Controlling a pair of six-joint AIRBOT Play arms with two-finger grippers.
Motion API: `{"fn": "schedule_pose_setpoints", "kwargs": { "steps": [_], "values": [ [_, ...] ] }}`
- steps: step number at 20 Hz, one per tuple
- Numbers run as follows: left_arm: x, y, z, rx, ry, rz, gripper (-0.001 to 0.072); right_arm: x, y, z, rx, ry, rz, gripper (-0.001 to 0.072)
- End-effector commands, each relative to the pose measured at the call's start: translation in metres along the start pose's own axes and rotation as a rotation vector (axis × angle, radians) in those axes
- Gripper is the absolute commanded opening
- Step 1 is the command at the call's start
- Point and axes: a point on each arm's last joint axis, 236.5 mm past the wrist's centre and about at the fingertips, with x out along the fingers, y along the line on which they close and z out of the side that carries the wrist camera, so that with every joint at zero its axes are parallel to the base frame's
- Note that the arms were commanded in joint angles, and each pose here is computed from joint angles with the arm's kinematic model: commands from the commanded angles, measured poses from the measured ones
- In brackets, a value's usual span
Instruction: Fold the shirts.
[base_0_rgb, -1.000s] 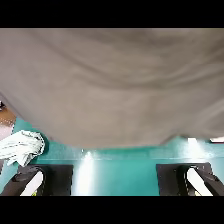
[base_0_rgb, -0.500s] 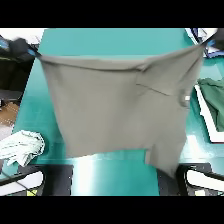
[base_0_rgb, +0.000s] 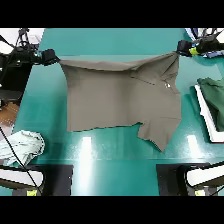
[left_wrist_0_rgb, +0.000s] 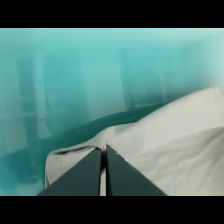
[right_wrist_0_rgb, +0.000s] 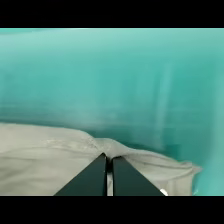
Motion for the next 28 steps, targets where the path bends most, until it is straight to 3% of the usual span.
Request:
{"fn": "schedule_pose_setpoints", "kwargs": {
  "steps": [1,5,10,18,19,20,21,25,28],
  "values": [
    [0.011,0.002,-0.004,0.096,0.008,0.034,0.0025,0.008,-0.016,0.0,-0.104,0.004,-0.099,0.0013],
    [0.006,0.016,-0.065,0.145,0.261,0.067,0.0024,-0.002,-0.032,-0.061,-0.16,0.274,-0.145,0.0012],
    [0.021,0.034,-0.134,0.073,0.404,0.071,0.0025,0.002,-0.058,-0.137,-0.12,0.523,-0.177,0.0013],
    [0.026,0.031,-0.159,0.015,0.446,0.039,0.003,0.025,-0.057,-0.173,-0.111,0.569,-0.157,0.0019],
    [0.025,0.028,-0.161,0.006,0.456,0.031,0.0232,0.024,-0.056,-0.172,-0.109,0.567,-0.158,0.0026],
    [0.025,0.028,-0.162,-0.016,0.457,0.034,0.0468,0.023,-0.056,-0.172,-0.103,0.57,-0.159,0.0141],
    [0.024,0.028,-0.162,-0.042,0.458,0.041,0.0498,0.02,-0.057,-0.173,-0.074,0.578,-0.167,0.0333],
    [-0.001,0.03,-0.174,-0.085,0.556,0.028,0.0497,-0.021,-0.062,-0.181,-0.062,0.674,-0.143,0.0352],
    [-0.034,0.033,-0.195,-0.111,0.628,0.029,0.0497,-0.05,-0.034,-0.196,0.048,0.642,0.048,0.0349]
  ]
}}
